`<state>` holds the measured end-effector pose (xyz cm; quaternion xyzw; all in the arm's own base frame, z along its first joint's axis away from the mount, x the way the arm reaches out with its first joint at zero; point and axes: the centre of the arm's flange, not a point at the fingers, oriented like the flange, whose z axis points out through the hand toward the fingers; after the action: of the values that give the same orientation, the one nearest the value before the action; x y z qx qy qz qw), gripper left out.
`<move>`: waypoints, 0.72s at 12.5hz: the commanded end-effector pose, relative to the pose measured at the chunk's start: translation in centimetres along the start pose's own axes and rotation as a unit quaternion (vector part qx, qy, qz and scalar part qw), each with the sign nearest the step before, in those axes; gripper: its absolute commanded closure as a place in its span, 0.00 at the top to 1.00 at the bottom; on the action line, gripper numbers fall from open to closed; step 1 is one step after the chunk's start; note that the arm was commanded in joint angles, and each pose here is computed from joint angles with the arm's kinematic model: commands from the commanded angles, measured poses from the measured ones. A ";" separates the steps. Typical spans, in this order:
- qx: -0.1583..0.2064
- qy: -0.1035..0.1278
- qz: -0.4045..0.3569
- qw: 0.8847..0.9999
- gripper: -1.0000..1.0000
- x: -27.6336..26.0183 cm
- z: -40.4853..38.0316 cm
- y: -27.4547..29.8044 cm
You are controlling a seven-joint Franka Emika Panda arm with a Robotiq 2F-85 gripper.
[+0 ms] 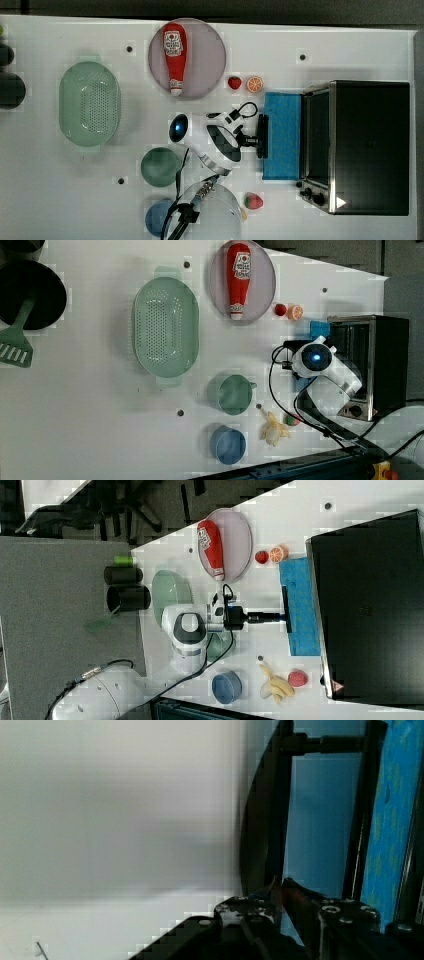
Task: Flap open oven.
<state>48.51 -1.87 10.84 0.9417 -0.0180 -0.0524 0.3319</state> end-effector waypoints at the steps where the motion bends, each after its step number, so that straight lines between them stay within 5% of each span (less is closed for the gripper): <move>1: 0.035 0.045 0.069 0.996 0.18 2.6 -4.5 1.5; 3: 0.083 0.042 0.145 0.985 0.18 3.6 -8.4 4.3; 6: 0.179 0.012 0.275 0.945 0.18 4.0 -14.7 9.5; 9: 0.232 -0.027 0.343 0.910 0.18 2.6 -20.0 14.3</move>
<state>53.55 0.14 34.56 0.9377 -0.3288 0.0497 0.1003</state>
